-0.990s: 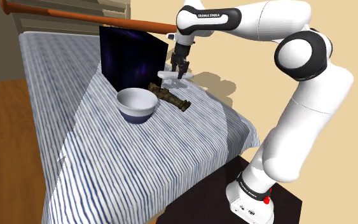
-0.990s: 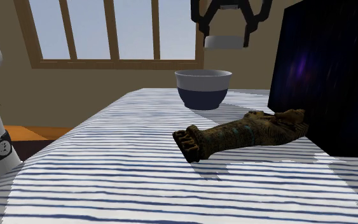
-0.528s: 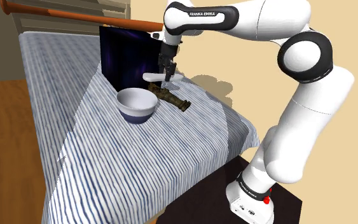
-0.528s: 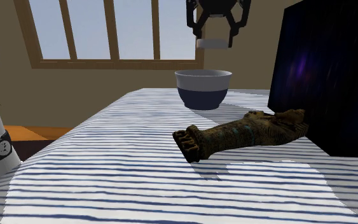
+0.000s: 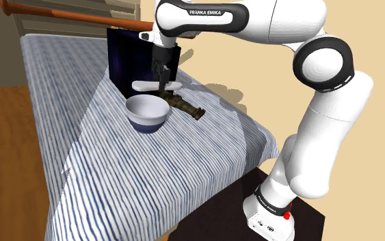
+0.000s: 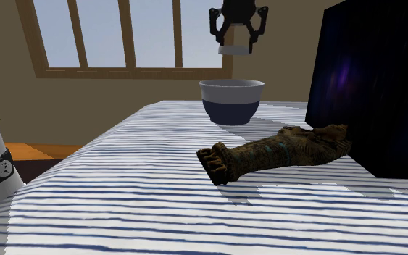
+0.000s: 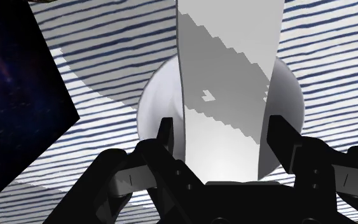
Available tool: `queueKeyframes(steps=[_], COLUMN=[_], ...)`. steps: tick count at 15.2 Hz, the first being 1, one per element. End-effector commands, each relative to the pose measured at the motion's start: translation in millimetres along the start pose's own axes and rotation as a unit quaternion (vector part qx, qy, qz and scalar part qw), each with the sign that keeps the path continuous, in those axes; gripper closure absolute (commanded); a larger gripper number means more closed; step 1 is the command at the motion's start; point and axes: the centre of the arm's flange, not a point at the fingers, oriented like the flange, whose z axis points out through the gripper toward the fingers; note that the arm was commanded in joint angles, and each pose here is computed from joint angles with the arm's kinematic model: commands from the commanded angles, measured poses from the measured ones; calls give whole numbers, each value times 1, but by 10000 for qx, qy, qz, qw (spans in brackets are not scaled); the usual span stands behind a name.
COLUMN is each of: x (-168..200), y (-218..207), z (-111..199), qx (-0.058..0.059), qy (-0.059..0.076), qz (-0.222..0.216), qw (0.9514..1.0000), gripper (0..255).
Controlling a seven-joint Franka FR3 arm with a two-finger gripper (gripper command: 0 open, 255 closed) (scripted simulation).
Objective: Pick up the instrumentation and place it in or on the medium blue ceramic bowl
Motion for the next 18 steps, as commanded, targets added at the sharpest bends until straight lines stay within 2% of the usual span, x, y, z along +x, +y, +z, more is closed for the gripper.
queueKeyframes(steps=[1,2,16,18], x=[26,42,42,42], y=[-7,-12,-11,-11], z=[1,1,77,77], qx=[-1,-1,-1,-1], qy=[1,1,1,1], qz=[6,6,6,6], qw=[10000,10000,10000,10000], gripper=[255,255,255,255])
